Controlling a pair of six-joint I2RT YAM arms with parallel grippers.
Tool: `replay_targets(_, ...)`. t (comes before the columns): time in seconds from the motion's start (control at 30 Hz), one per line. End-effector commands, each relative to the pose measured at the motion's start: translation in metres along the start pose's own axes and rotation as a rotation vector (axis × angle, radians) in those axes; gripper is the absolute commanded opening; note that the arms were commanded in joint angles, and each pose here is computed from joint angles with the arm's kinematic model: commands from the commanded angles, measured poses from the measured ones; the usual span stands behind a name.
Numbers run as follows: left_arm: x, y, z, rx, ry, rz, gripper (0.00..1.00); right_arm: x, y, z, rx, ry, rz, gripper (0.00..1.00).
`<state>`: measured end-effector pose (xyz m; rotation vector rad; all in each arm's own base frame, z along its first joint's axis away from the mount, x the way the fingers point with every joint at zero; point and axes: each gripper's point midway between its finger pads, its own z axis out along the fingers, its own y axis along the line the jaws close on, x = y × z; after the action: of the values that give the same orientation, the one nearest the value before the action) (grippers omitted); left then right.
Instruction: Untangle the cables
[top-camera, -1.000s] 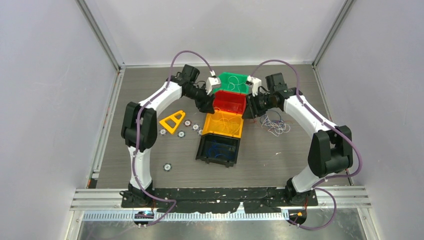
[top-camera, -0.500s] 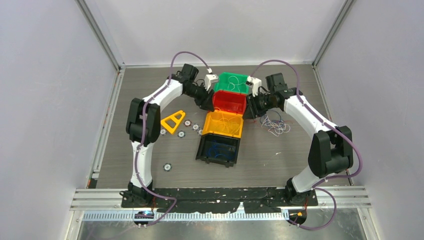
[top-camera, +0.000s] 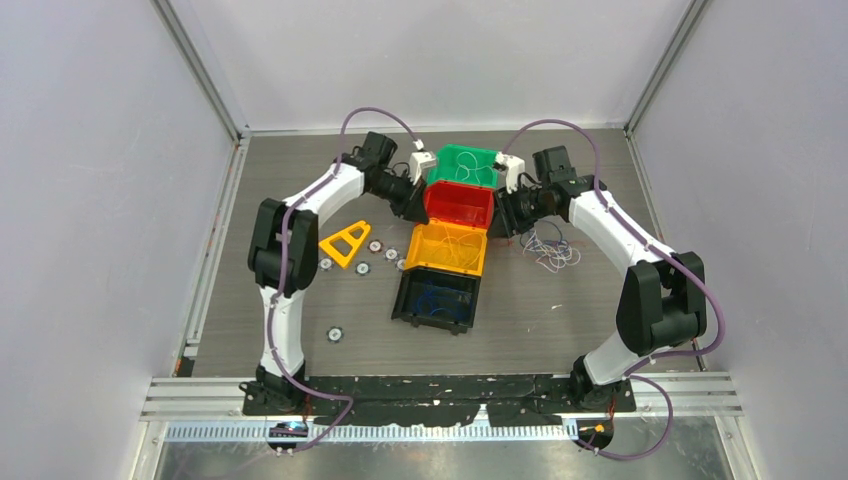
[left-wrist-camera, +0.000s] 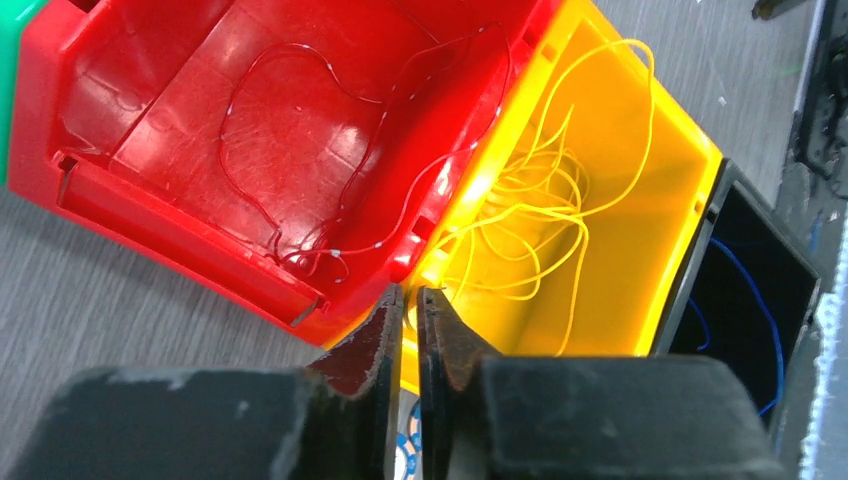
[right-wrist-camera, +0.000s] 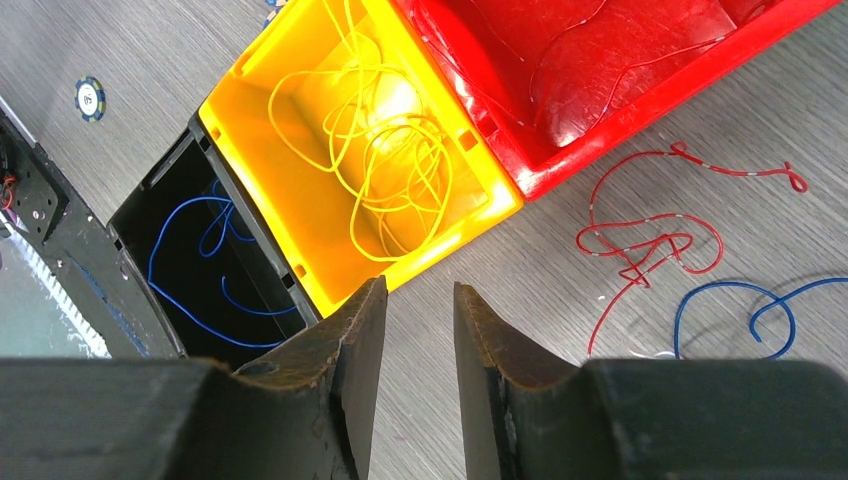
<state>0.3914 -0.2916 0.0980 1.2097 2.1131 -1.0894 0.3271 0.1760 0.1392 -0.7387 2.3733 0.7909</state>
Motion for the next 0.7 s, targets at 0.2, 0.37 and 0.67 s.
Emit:
replay_targets(0.2, -0.022, -0.040, -0.011, -0.002, -0.069, 0.144, 0.00, -0.021, 0.007, -0.013, -0.002, -0.060, -0.041, 0.37)
replay_targets(0.37, -0.005, -0.052, 0.007, -0.027, -0.003, 0.134, 0.00, -0.021, 0.008, -0.013, -0.012, -0.062, -0.045, 0.37)
replay_targets(0.67, 0.032, -0.039, 0.027, -0.141, 0.124, 0.049, 0.00, -0.012, 0.011, -0.012, -0.024, -0.054, -0.050, 0.36)
